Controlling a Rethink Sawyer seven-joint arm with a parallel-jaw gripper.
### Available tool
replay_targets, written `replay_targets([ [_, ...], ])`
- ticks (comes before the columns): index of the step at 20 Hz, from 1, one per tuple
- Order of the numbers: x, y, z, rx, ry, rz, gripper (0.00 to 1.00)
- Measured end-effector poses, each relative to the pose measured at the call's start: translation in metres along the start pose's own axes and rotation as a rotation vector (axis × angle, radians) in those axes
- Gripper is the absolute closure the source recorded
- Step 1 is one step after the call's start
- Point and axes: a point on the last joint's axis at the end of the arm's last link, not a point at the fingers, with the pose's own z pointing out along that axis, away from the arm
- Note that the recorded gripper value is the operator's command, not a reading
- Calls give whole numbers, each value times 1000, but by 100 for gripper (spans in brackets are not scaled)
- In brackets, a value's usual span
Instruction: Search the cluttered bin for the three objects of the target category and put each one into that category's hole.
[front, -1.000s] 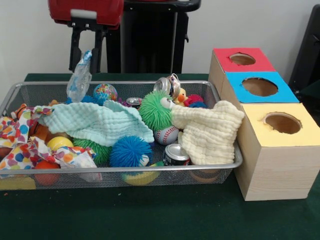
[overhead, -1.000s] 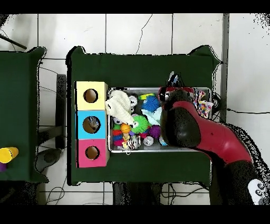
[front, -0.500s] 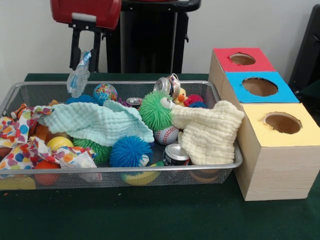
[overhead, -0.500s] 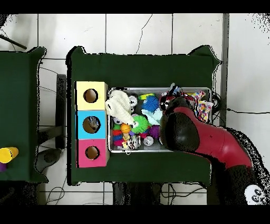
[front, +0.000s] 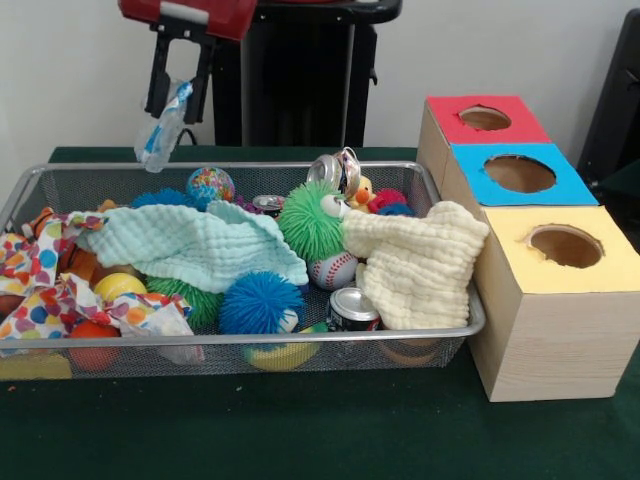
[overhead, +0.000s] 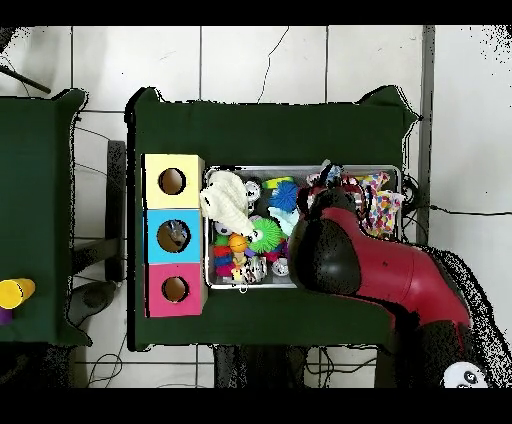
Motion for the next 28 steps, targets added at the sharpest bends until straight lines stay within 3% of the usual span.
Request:
replay_targets([
  [9,-23,18,-18,29,17,-62,100],
  [14,-30,16,-22,42,15,-69,100],
  [23,-27,-5,-25,83,20,-55,100],
  [28,-20,0,-24,95,39,-69,100],
])
